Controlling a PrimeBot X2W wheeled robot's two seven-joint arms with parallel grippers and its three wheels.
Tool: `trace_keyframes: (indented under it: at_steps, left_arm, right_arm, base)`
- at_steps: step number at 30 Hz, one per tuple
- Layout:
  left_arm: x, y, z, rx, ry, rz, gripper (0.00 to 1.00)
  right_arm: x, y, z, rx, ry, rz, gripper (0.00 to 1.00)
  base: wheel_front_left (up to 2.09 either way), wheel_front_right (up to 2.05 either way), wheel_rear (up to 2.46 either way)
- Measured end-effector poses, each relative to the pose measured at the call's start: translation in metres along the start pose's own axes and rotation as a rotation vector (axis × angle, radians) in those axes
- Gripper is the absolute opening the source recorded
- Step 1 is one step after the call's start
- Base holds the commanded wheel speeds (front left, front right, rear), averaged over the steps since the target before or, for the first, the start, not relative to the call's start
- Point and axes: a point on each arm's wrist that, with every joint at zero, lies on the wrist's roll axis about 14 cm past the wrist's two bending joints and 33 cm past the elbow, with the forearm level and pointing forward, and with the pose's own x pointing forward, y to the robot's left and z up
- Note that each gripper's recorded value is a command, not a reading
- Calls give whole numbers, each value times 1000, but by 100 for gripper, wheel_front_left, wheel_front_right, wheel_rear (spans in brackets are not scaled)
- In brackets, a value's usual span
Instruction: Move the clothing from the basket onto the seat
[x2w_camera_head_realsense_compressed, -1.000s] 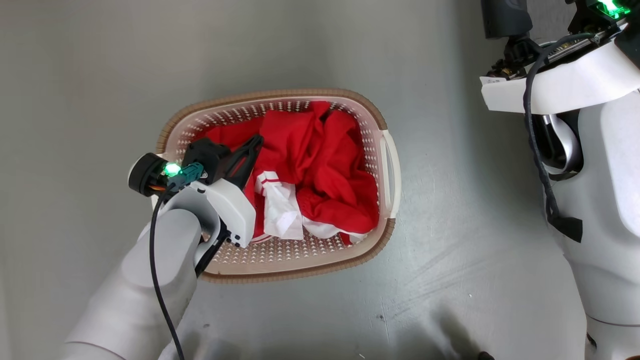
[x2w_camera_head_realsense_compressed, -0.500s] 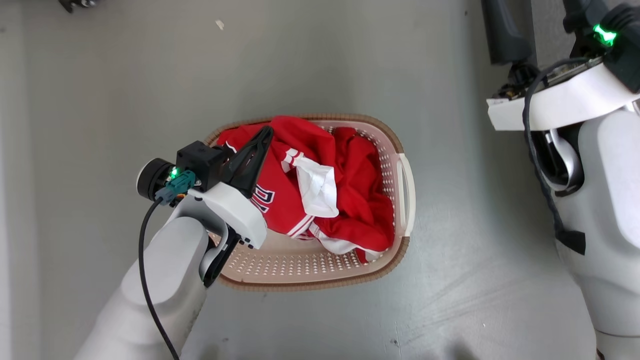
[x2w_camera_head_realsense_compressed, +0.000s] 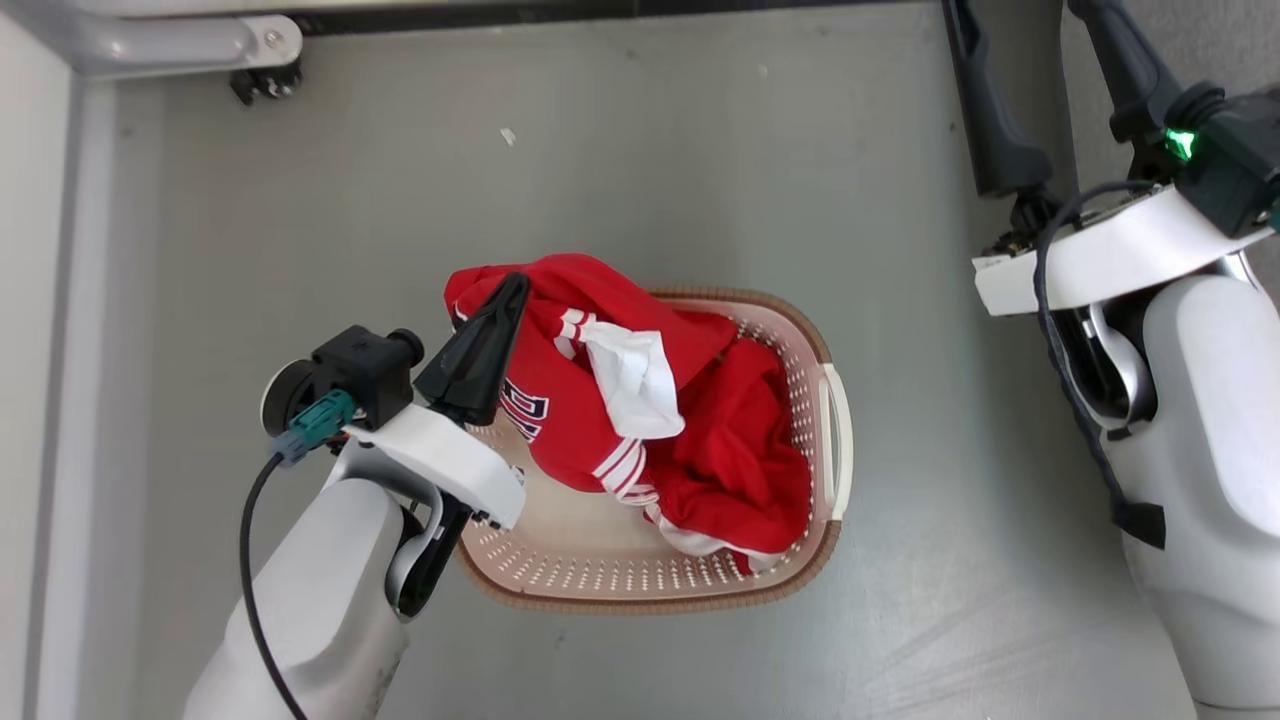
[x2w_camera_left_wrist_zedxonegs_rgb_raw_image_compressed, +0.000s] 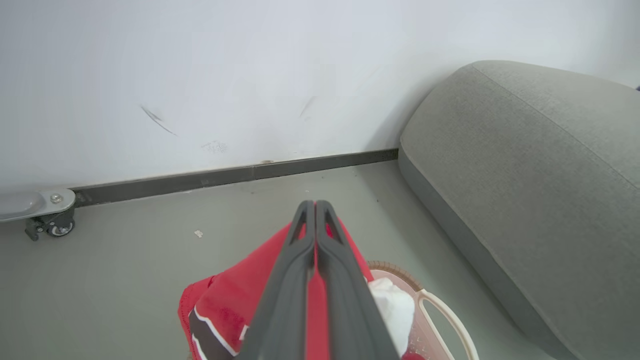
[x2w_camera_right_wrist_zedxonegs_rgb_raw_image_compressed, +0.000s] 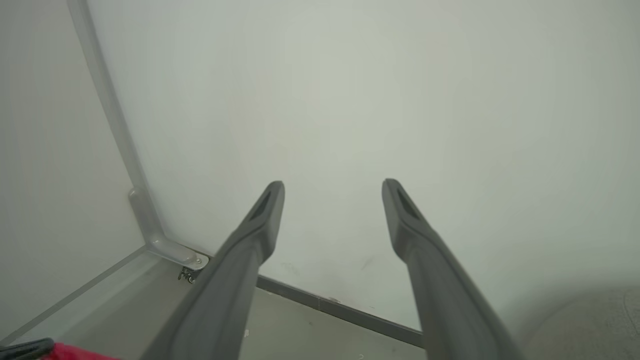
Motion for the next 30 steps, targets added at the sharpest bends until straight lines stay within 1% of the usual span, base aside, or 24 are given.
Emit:
trace_keyframes:
  at_steps: [14,22,24,30]
  left_arm:
    - [-37,6,72,23,-192,66,0]
    - [-57,11,101,50,-269,99,0]
    - [-63,10,117,61,-312,102,0]
    - [-77,5,145,74,-392,103,0]
  right_arm:
    - [-20,13,25,2,2,8,100]
    - [-31,17,41,4,-10,5,100]
    - [-36,19,47,5,-12,3,100]
    - [-48,23,55,11,-10,-2,100]
  base:
    - [0,0,0]
    - [0,0,0]
    - [0,0,0]
    - [0,0,0]
